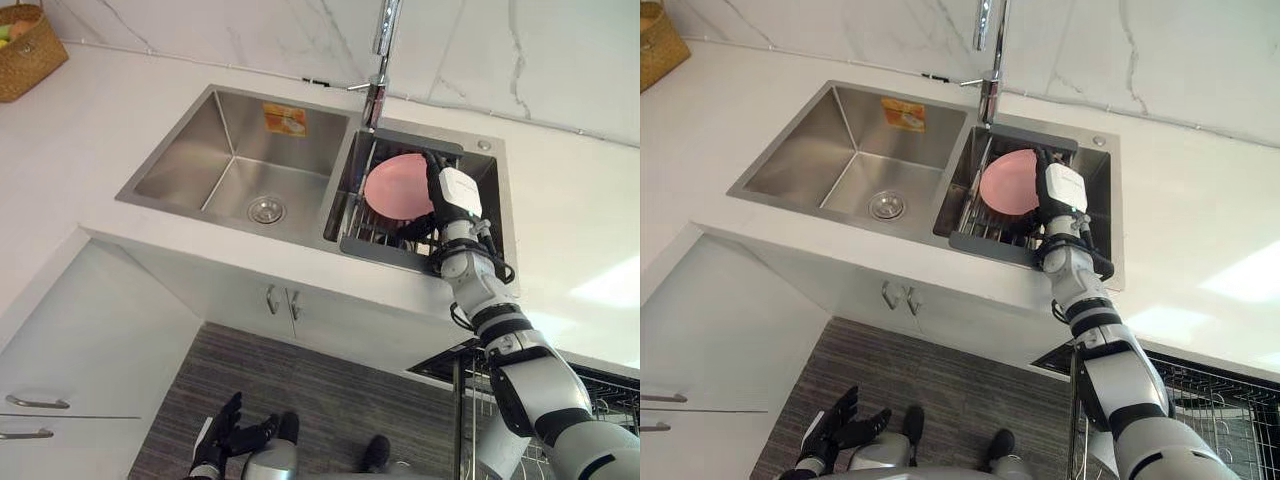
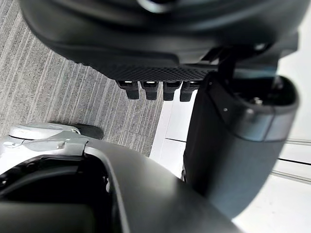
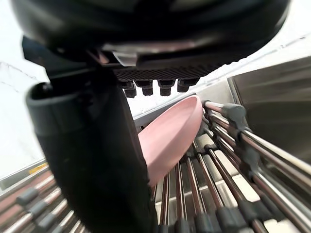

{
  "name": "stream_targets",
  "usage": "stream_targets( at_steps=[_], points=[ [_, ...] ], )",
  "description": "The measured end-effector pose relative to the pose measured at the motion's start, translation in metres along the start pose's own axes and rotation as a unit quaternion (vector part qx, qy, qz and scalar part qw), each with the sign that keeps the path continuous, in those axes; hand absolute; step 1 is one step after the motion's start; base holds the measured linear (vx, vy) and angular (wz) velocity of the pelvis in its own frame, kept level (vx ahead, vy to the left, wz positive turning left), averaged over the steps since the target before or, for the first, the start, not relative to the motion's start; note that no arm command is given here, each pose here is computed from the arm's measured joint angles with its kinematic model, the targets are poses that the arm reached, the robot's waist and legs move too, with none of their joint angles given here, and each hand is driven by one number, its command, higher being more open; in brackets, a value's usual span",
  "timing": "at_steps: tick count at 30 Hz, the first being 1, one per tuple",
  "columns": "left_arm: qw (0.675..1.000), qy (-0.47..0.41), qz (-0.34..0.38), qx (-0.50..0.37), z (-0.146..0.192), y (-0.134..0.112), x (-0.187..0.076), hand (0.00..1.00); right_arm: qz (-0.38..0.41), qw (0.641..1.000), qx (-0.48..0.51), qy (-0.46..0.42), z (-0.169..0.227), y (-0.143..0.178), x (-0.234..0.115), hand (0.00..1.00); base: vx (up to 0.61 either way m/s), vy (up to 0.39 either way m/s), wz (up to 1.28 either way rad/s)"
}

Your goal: Walk over to the sink, pick up the cup, carry it to the dishwasher, place the cup inside the dishwasher, then close the dishwasher door

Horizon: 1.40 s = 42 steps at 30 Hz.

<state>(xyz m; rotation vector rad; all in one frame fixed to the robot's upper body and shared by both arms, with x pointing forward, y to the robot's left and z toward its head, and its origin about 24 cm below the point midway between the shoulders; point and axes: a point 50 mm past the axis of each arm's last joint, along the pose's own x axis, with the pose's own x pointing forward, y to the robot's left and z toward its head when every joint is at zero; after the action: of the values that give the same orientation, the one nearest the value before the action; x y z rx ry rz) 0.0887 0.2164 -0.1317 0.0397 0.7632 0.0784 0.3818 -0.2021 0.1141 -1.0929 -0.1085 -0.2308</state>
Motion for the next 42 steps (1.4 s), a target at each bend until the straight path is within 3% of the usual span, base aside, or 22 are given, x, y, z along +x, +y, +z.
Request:
stream_targets(
  at_steps=[19,20,42],
  points=[
    [1.0,-0.023,-0.004,-0.006,0.01,0.003,0.004,1.0,-0.049,0.998,-0.031,-0.017,0.009,-0.028,0.016,1.0,0.0,0.0,0.0],
    [1.0,-0.025,-0.005,-0.008,0.011,0.003,0.004,1.0,-0.051,0.998,-0.035,-0.019,0.009,-0.029,0.017,0.0,0.0,0.0,0.0],
    [0.999,-0.044,-0.013,-0.011,0.018,0.002,0.007,1.0,-0.073,0.992,-0.056,-0.083,0.021,-0.045,0.018,0.0,0.0,0.0,-0.01]
  ],
)
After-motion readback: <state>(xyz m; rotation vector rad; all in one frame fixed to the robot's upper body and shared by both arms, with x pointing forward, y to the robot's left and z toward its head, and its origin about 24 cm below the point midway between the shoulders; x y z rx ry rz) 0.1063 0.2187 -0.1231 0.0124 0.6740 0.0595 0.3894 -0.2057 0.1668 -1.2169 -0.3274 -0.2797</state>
